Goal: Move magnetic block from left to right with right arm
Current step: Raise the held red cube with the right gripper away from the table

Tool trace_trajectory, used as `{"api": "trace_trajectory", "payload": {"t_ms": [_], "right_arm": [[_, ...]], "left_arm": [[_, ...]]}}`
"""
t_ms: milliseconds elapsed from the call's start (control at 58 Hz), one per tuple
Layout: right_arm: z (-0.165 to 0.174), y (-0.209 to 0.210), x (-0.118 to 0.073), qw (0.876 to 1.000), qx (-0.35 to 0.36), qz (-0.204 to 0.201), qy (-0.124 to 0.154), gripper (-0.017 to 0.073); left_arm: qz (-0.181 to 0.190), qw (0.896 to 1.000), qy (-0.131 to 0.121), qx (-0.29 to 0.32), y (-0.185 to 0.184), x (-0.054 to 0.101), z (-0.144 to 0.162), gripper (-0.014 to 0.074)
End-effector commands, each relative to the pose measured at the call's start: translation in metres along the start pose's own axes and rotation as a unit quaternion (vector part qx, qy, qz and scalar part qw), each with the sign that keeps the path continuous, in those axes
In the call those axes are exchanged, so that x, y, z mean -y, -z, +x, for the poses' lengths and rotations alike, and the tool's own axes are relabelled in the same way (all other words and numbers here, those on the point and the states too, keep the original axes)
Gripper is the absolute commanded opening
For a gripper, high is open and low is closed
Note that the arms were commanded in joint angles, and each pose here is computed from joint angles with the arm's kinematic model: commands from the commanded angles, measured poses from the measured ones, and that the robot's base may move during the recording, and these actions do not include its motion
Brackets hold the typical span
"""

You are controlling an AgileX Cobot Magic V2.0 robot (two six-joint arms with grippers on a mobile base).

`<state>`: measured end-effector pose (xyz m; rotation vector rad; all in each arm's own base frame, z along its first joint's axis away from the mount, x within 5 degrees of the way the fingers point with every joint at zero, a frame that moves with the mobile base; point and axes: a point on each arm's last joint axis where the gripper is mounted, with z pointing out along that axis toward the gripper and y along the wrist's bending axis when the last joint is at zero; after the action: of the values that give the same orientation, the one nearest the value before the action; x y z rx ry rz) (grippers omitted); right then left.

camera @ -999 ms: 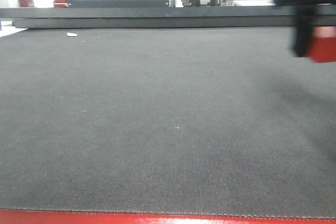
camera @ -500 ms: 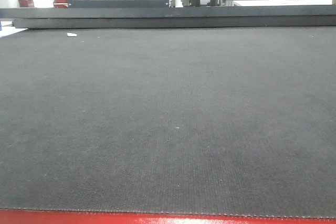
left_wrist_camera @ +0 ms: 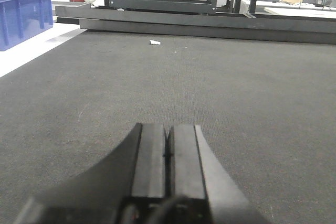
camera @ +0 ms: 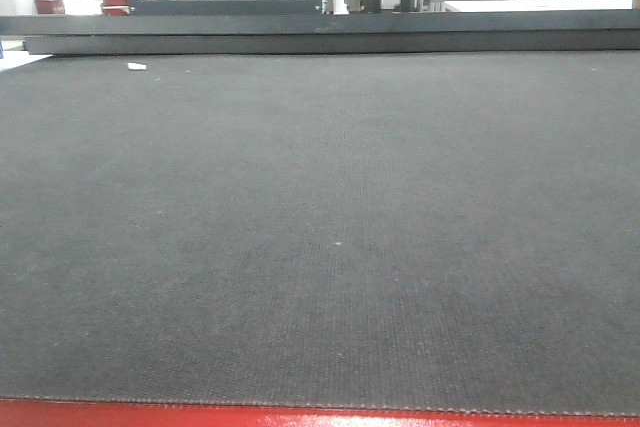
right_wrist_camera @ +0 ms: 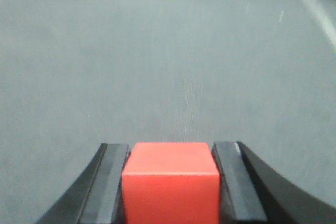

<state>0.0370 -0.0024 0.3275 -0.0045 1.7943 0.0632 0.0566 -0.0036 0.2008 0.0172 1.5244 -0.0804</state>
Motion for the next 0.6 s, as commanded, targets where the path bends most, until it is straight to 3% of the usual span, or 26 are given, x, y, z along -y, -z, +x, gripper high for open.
{"api": "trace_trajectory", "payload": {"t_ms": [0, 207, 586], "right_arm": [[-0.013, 0.016, 0.000, 0.997, 0.079, -0.003, 0.005, 0.0057], [-0.011, 0.039, 0.002, 0.990, 0.139, -0.007, 0.002, 0.0057], [-0.011, 0.039, 0.002, 0.990, 0.139, -0.007, 0.002, 0.0057]], "left_arm": [[0.000, 0.999, 0.005, 0.041, 0.001, 0.000, -0.005, -0.0126], [0.000, 0.999, 0.005, 0.041, 0.001, 0.000, -0.005, -0.0126], [0.000, 0.999, 0.005, 0.041, 0.001, 0.000, -0.005, -0.0126]]}}
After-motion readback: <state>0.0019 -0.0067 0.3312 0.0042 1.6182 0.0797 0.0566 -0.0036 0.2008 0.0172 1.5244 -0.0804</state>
